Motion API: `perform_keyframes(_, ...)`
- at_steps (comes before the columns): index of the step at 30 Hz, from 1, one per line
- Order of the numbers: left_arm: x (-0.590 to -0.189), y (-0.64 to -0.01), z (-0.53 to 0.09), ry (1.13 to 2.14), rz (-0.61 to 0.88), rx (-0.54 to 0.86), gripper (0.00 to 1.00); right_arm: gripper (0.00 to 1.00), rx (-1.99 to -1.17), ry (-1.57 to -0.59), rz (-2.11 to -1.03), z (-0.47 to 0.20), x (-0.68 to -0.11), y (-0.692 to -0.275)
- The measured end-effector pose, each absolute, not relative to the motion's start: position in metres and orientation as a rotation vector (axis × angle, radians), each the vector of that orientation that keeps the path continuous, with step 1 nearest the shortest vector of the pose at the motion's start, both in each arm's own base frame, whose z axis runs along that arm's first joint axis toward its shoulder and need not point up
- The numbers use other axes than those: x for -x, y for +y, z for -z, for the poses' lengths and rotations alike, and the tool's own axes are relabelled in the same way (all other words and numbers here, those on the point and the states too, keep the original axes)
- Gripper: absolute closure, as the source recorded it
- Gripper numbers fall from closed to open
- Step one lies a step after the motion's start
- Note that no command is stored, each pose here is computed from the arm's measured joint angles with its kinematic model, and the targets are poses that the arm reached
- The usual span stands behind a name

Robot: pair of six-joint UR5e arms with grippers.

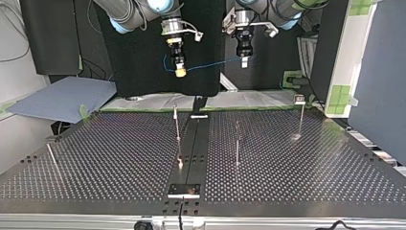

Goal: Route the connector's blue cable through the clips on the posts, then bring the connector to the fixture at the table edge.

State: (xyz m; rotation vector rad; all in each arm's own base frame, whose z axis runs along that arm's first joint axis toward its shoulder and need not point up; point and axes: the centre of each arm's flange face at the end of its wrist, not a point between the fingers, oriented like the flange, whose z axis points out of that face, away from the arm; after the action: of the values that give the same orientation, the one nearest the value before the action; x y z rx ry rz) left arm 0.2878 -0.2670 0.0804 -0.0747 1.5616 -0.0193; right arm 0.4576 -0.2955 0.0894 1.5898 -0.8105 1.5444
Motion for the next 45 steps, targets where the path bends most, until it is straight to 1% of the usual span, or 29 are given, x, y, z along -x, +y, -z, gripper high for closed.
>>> perform_keyframes(7, -0.2878, -0.267, -0.0804, 1.562, 0.019, 0.075, 1.0, 1.0, -1.59, -0.81, -1.545, -0.0894, -0.4576, -0.2955)
perform_keyframes(8, -0.2878, -0.267, -0.0804, 1.562, 0.019, 0.075, 0.97, 1.0, -1.59, -0.811, -1.544, -0.0894, -0.4576, -0.2956)
perform_keyframes(9, -0.2878, -0.267, -0.0804, 1.562, 0.019, 0.075, 0.97, 1.0, -1.59, -0.811, -1.545, -0.0894, -0.4576, -0.2956)
perform_keyframes(10, -0.2878, -0.267, -0.0804, 1.562, 0.019, 0.075, 0.94, 1.0, -1.59, -0.811, -1.544, -0.0893, -0.4576, -0.2955)
perform_keyframes(12, -0.2878, -0.267, -0.0804, 1.562, 0.019, 0.075, 0.94, 1.0, -1.59, -0.811, -1.544, -0.0893, -0.4576, -0.2955)
perform_keyframes(13, -0.2878, -0.267, -0.0804, 1.562, 0.019, 0.075, 0.91, 1.0, -1.59, -0.811, -1.544, -0.0894, -0.4576, -0.2956)
perform_keyframes(19, -0.2878, -0.267, -0.0804, 1.562, 0.019, 0.075, 0.91, 1.0, -1.59, -0.811, -1.544, -0.0894, -0.4576, -0.2955)
perform_keyframes(20, -0.2878, -0.267, -0.0804, 1.562, 0.019, 0.075, 0.96, 1.0, -1.59, -0.81, -1.545, -0.0894, -0.4576, -0.2956)
perform_keyframes(21, -0.2878, -0.267, -0.0804, 1.562, 0.019, 0.075, 0.96, 1.0, -1.59, -0.811, -1.544, -0.0893, -0.4576, -0.2955)
perform_keyframes(22, -0.2878, -0.267, -0.0804, 1.562, 0.019, 0.075, 0.98, 1.0, -1.59, -0.811, -1.544, -0.0893, -0.4576, -0.2955)
perform_keyframes(45, -0.2878, -0.267, -0.0804, 1.562, 0.019, 0.075, 0.98, 1.0, -1.59, -0.811, -1.545, -0.0894, -0.4576, -0.2956)
